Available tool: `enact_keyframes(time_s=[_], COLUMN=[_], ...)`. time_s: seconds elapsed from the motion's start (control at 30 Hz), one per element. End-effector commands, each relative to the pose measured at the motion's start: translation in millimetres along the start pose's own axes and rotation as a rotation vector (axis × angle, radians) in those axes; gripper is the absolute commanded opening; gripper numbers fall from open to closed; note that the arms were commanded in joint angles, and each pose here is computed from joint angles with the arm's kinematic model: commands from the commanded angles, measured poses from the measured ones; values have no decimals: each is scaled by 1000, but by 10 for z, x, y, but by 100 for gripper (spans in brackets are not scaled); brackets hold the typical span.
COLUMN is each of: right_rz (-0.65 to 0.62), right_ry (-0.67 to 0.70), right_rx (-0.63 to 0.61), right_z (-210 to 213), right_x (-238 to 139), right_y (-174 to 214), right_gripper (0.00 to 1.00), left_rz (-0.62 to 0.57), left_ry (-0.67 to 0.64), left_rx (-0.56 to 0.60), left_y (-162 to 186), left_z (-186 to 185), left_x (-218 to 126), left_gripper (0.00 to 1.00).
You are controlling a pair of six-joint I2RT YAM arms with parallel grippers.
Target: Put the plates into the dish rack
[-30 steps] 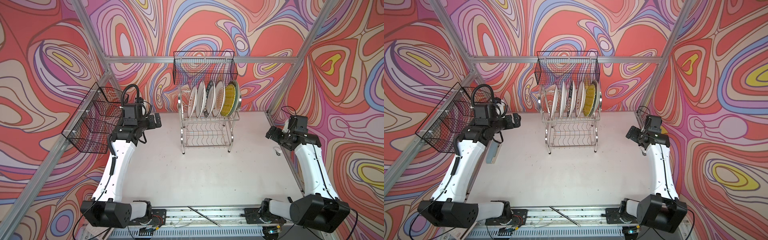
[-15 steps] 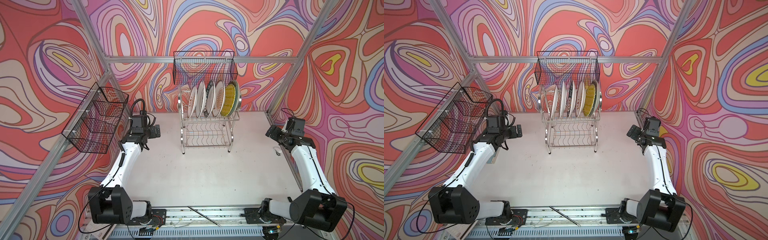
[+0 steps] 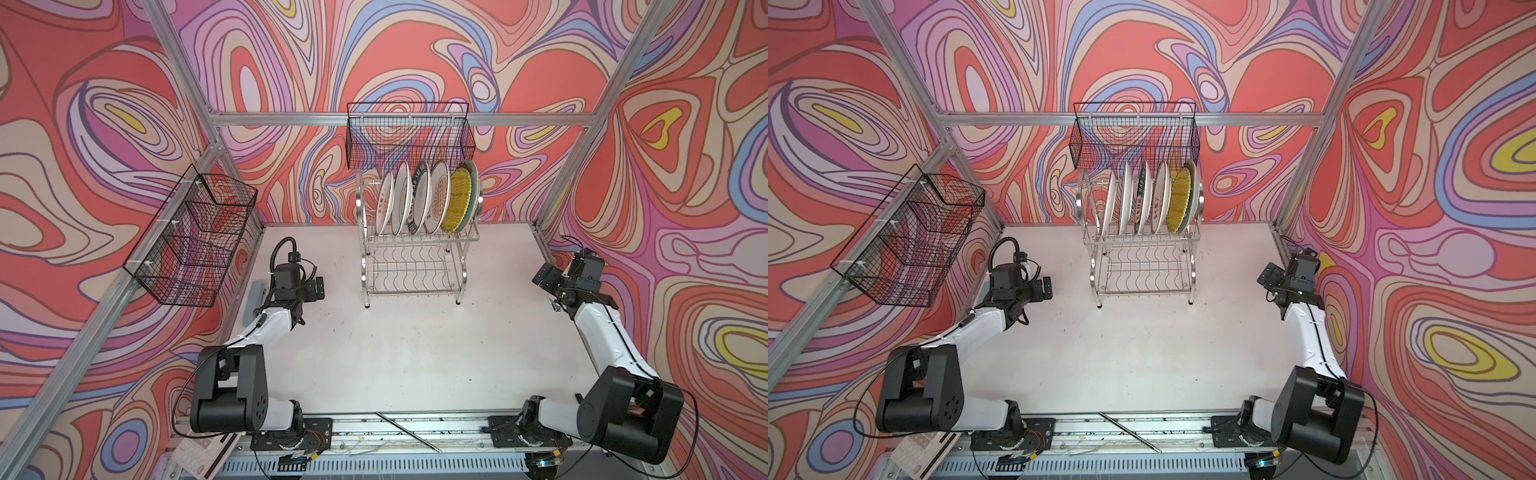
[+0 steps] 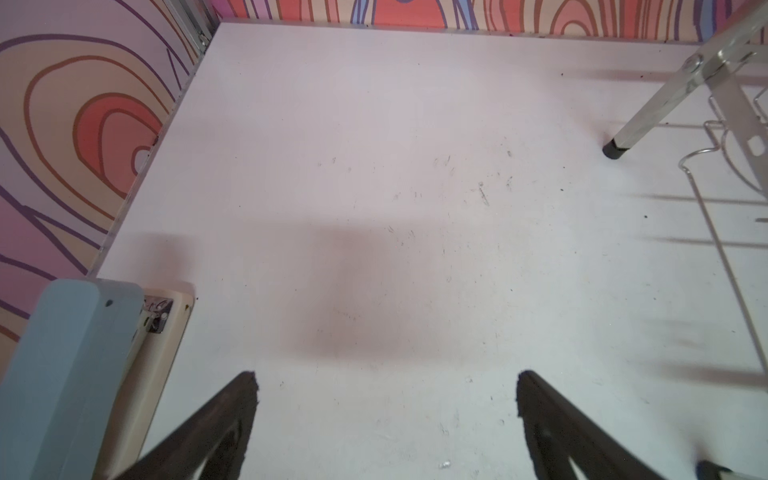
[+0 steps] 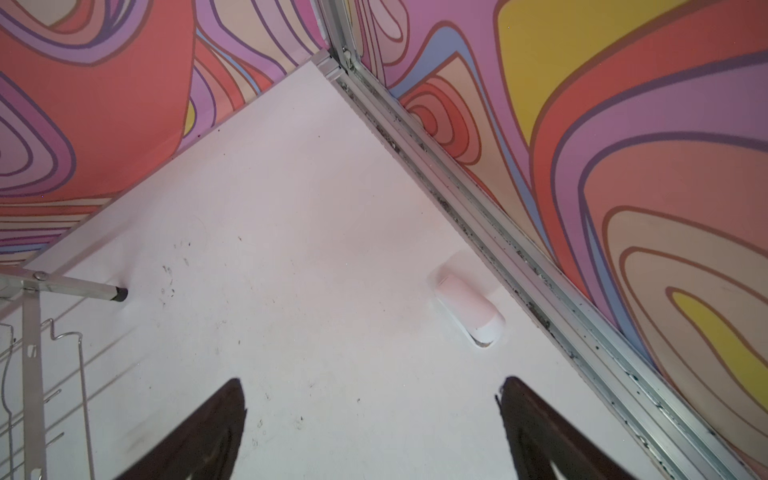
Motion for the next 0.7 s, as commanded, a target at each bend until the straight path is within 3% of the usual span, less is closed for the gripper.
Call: enact_keyframes(time_s=[0.0, 0.13, 0.37, 0.47, 0.57, 0.67], right_rz=[-28, -48, -141, -232, -349, -355], right_ry=[9, -7, -36, -129, -208, -260], right_rx=[-7, -8, -53, -125, -173, -154], right_z=[-43, -31, -17, 101, 197, 248], right_x=[99, 120, 98, 77, 26, 88], right_y=[0, 52, 124, 168, 227, 330], right_gripper=[98, 98, 98, 98, 98, 99], left_rz=[-163, -176, -229, -341, -256, -254], left_ry=[48, 79, 174, 160, 157, 148], left_rx=[-42, -38, 16, -16, -6, -10], left_y=[-201, 70, 178, 241, 240, 246], left_z=[15, 31, -93, -15, -32, -22], left_x=[-5, 76, 33, -24, 47, 38], left_gripper=[100, 100, 100, 100, 100, 100])
Point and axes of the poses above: each gripper's point midway between its finger pads, its own x axis out along the fingers, its own z axis along the line the jaws close on, y = z × x, the point moved 3 cm from there along -x, back along the fingers, and after that the axes turned 8 degrees about -x, right-handed, at the moved point
